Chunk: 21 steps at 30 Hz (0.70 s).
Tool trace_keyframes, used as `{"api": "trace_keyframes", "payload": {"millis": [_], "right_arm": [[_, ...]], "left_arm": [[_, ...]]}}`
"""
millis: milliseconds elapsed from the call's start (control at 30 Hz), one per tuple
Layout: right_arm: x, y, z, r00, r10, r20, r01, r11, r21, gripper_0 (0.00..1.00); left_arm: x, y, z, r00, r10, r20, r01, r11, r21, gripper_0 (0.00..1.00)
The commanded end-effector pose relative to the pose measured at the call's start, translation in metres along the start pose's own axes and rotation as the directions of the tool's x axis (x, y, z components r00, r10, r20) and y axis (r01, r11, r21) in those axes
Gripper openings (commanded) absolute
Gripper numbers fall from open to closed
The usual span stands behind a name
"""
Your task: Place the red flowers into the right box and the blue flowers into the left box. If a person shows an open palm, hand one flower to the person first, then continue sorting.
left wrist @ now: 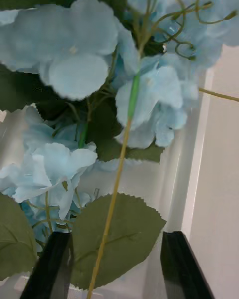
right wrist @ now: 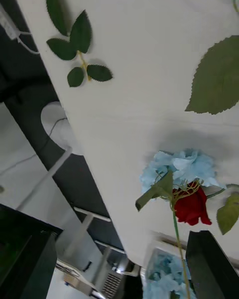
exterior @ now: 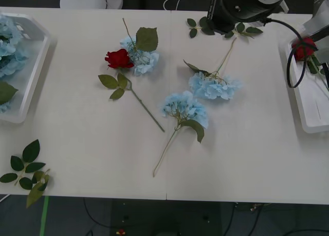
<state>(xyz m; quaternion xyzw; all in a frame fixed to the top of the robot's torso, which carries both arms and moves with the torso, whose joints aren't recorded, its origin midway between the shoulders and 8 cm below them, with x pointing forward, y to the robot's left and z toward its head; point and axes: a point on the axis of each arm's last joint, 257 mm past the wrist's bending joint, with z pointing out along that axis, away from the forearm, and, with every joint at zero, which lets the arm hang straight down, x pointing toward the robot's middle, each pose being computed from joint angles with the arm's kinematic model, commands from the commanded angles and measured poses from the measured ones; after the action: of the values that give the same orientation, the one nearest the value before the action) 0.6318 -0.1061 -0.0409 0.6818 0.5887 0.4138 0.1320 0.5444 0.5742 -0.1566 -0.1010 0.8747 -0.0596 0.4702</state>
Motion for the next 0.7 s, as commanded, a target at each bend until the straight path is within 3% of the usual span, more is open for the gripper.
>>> {"api": "trace_keyframes", "payload": {"millis": [33, 233, 433, 700], "right_arm": [[0.022, -0.008, 0.024, 0.933, 0.359, 0.010, -0.359, 0.933, 0.014, 0.76], [0.006, -0.010, 0.048, 0.838, 0.545, 0.030, -0.545, 0.838, -0.013, 0.77], [-0.022, -0.001, 0.057, 0.782, 0.621, 0.052, -0.619, 0.784, -0.044, 0.77], [-0.061, 0.006, 0.073, 0.709, 0.703, 0.055, -0.699, 0.711, -0.073, 0.76]], "left_arm": [[-0.049, 0.012, -0.022, 0.996, -0.006, 0.092, 0.008, 1.000, -0.019, 0.77], [-0.054, 0.005, -0.031, 0.987, -0.099, 0.128, 0.094, 0.995, 0.044, 0.92], [-0.043, -0.022, -0.055, 0.976, -0.178, 0.129, 0.156, 0.974, 0.164, 0.99], [0.002, -0.080, -0.106, 0.984, -0.176, 0.041, 0.155, 0.938, 0.311, 1.00]]}}
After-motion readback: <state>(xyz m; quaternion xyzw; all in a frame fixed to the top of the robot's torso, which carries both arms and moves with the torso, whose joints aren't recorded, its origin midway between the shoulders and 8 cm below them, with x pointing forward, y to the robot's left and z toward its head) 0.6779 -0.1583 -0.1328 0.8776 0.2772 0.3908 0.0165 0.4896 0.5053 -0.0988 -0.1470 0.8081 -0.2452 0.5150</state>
